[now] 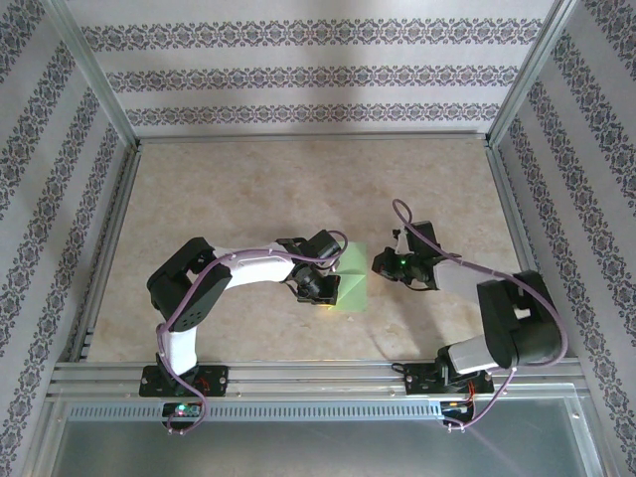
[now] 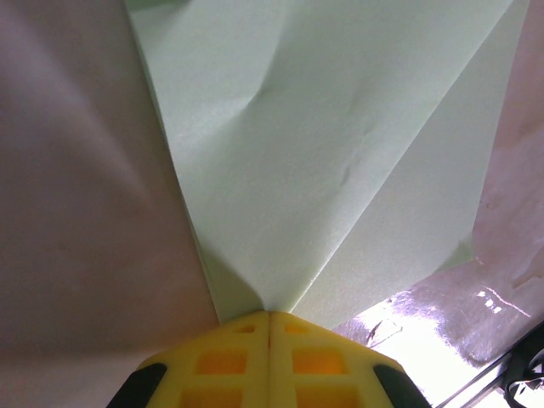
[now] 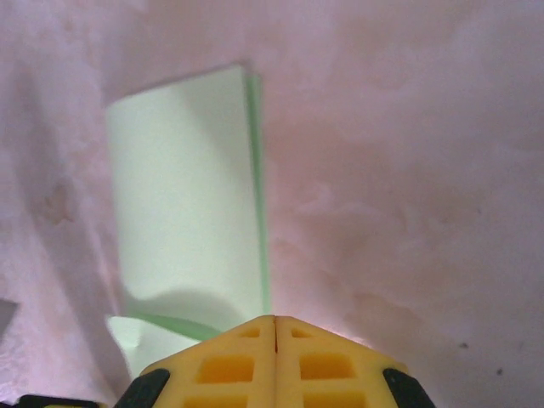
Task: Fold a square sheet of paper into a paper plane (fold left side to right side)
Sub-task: Fold the triangle a second time at the center of the table, then turn over the paper at the center of the table.
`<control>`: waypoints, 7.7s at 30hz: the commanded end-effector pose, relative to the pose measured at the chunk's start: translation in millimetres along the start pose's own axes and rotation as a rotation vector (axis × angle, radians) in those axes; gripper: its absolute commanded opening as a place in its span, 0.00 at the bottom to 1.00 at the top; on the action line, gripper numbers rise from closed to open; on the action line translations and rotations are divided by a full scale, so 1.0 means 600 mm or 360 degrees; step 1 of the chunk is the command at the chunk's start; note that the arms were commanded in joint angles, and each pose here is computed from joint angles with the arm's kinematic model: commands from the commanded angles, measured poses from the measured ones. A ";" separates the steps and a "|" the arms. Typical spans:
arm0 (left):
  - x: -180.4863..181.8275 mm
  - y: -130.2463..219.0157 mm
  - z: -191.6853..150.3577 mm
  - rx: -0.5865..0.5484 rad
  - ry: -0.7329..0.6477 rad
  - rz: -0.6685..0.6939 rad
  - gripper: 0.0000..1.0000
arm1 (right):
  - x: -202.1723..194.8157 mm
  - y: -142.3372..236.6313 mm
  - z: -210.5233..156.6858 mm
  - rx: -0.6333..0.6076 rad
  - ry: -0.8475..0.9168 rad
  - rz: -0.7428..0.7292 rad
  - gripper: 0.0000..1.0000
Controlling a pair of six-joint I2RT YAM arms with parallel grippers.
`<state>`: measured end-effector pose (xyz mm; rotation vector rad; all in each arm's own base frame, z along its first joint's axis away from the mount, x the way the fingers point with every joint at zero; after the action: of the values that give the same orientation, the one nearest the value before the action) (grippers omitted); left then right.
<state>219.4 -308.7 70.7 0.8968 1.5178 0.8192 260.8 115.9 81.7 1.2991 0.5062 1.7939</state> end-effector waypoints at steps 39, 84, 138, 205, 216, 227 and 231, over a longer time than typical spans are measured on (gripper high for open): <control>-0.065 0.037 -0.007 0.0003 -0.0026 -0.0293 0.00 | 0.039 -0.070 -0.109 0.0357 -0.0017 0.0028 0.00; 0.002 -0.030 0.041 -0.0085 0.0226 -0.0223 0.00 | 0.032 -0.071 -0.118 0.0383 -0.0019 0.0002 0.00; 0.051 0.048 -0.022 -0.0134 0.0129 -0.0186 0.05 | 0.095 -0.047 -0.063 0.0272 0.0089 0.0185 0.10; 0.020 0.116 0.084 -0.0668 0.0072 -0.0672 0.00 | 0.116 -0.036 -0.019 -0.0021 0.0047 0.0442 0.50; 0.034 0.124 0.084 -0.0720 0.0109 -0.0624 0.11 | 0.119 -0.049 -0.021 -0.0014 0.0074 0.0424 0.25; 0.060 0.216 0.068 -0.0987 0.0091 -0.0609 0.57 | 0.145 -0.015 0.030 -0.0214 0.0232 0.0450 0.00; 0.060 0.282 0.050 -0.1169 0.0092 -0.0790 0.82 | 0.155 0.042 0.069 -0.0429 0.0284 0.0502 0.00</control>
<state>264.7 -212.7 182.8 0.0478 1.2922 0.9027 266.2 180.0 131.1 1.2366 0.2660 2.0997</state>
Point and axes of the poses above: each hand's point on the last joint's axis, 136 mm out from that joint toward the fingers, its own y axis back along the fingers, its own x axis along the line the jaws close on, z = x × y, the point moved 6 cm from there along y, back along the fingers, and after that the axes turned 12 degrees about y, right-handed, at the moved point
